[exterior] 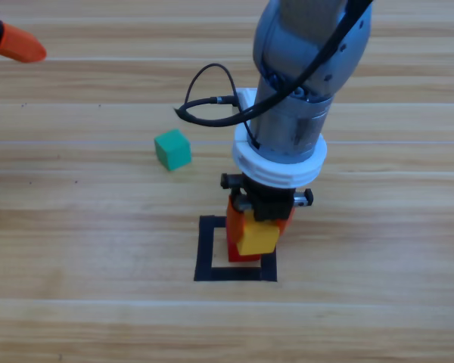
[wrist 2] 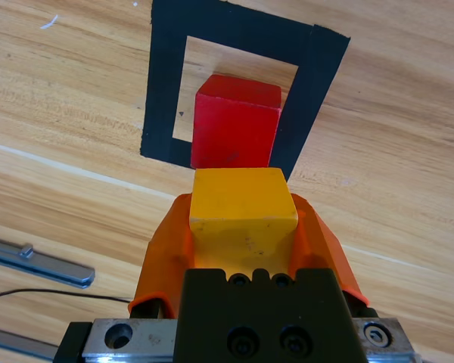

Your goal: Stack the blocks in the rectangular block: red at the bottom, yellow in the middle, green on top

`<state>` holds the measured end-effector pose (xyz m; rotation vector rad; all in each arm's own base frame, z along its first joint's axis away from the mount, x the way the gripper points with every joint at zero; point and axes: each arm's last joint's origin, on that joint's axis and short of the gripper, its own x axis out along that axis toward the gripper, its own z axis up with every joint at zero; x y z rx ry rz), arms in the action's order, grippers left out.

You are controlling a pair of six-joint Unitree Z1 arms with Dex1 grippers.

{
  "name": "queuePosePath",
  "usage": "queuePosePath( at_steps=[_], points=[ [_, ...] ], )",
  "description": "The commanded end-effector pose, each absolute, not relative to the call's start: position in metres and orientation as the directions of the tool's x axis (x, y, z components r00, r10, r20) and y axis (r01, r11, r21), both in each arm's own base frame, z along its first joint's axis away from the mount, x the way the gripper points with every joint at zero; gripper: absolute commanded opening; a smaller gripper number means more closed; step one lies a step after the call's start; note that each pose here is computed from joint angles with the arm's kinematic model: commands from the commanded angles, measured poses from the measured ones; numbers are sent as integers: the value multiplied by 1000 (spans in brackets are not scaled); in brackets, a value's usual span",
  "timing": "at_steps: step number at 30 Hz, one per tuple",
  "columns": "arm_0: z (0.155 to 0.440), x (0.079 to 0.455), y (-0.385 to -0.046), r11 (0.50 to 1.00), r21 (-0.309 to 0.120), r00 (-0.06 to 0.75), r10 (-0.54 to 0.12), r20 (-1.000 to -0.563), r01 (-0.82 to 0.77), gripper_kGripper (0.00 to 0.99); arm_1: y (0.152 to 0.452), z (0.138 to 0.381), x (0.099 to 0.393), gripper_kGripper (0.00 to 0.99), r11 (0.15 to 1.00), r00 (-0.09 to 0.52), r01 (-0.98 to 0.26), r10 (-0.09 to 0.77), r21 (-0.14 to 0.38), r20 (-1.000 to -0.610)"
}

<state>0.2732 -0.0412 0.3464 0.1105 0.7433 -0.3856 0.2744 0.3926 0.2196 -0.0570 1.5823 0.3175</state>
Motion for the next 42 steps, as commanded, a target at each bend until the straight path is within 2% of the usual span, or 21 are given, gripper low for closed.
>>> queuePosePath(
  at_steps=[1,6,9,16,21,31,42],
  points=[
    [338,265,-35,922,-82,648,-328,-687,380,990,405,205,268,163,960,-16,-265,92,93,-996],
    [329,263,-36,916,-105,637,-348,-688,387,990,409,213,272,163,954,47,-293,74,57,-996],
    [326,262,-36,913,-118,632,-359,-687,391,990,414,213,266,163,947,62,-317,68,45,-996],
    [323,263,-38,903,-160,616,-393,-682,399,990,426,202,260,163,940,53,-339,64,42,-996],
    [316,266,-38,905,-173,608,-392,-690,388,990,431,198,254,163,935,49,-352,59,38,-997],
    [311,266,-38,905,-185,608,-398,-687,383,990,433,184,256,164,940,56,-342,22,2,-998],
    [305,265,-38,906,-192,607,-398,-688,377,990,435,179,258,164,940,65,-341,17,-6,-998]
  ],
)
